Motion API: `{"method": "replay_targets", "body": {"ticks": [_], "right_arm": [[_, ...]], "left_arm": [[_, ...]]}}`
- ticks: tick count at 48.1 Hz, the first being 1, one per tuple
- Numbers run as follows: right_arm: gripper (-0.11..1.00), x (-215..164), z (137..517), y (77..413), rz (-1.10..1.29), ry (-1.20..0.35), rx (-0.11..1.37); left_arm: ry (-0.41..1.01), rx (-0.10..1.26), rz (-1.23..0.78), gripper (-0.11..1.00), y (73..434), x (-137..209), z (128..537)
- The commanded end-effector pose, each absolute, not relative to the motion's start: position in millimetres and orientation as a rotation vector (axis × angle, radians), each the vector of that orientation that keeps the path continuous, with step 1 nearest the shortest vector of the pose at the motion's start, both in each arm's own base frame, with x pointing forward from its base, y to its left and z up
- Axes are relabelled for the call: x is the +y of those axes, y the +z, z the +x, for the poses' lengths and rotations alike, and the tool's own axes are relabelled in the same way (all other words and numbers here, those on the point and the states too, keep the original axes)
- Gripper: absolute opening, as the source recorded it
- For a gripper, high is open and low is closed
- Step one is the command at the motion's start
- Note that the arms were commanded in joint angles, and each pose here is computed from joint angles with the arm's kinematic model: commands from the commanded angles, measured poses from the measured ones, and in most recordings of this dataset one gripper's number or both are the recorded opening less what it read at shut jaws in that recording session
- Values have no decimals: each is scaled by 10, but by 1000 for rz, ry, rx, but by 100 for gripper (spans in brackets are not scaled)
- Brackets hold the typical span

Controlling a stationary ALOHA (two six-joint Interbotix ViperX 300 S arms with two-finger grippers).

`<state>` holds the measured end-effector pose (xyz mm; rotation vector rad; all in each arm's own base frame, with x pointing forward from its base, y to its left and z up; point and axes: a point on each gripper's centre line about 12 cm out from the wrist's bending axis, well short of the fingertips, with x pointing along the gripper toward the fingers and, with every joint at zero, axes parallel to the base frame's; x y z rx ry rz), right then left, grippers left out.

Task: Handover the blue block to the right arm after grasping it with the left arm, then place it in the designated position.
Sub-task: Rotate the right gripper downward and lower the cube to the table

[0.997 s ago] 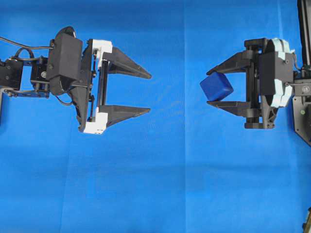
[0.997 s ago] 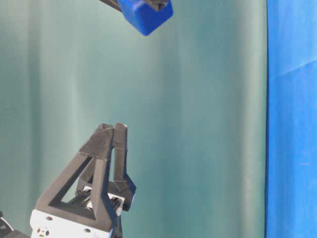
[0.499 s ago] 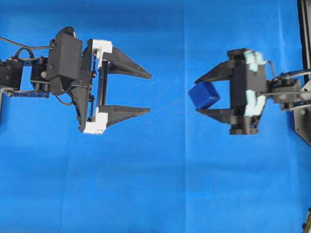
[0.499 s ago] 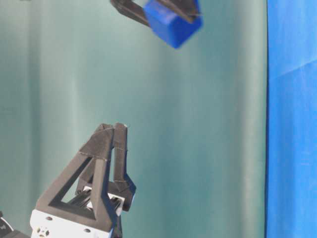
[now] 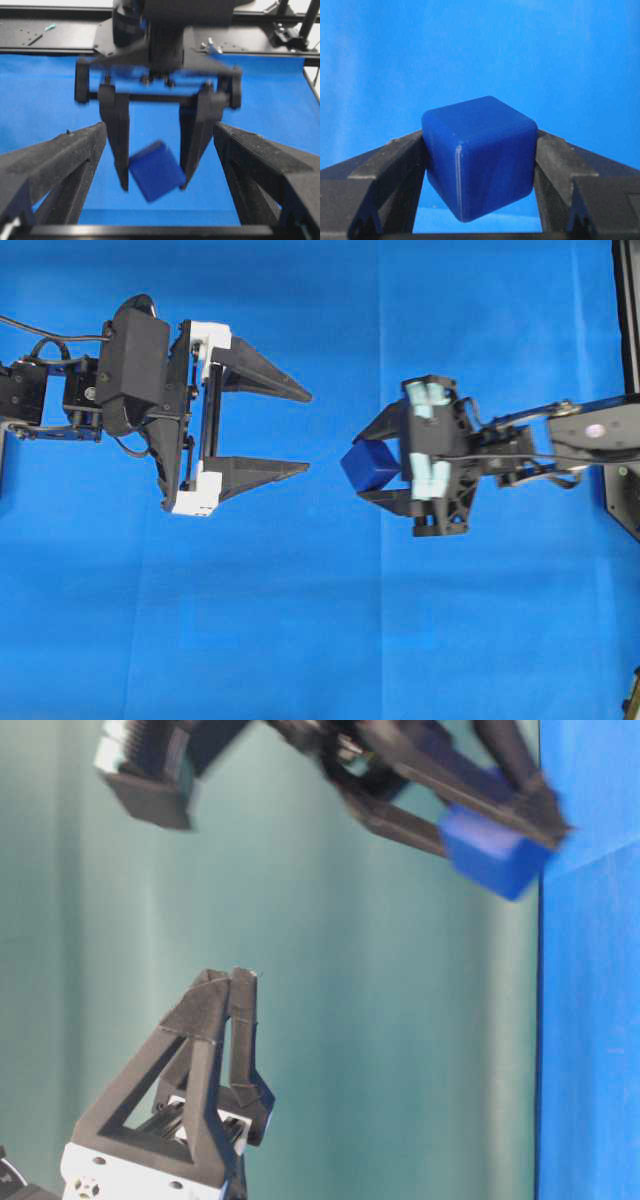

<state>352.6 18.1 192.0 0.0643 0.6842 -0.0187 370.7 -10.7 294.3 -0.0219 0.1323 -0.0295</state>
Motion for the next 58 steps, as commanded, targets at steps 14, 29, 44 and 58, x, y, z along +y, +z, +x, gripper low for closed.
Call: {"method": "replay_targets", "body": {"ticks": [14, 29, 44, 58], "right_arm": [[52, 210, 3860, 1579, 120, 19, 673], [52, 176, 4046, 1302, 172, 28, 664], [52, 180, 4142, 1105, 198, 27, 679], [52, 183, 4154, 1015, 199, 28, 695]], "left_arm": [[-34, 83, -19, 92, 3107, -119, 3712], [-34, 85, -19, 92, 3100, -118, 3697], [-34, 86, -19, 92, 3094, -118, 3695], [-34, 86, -19, 92, 3094, -118, 3695]]}}
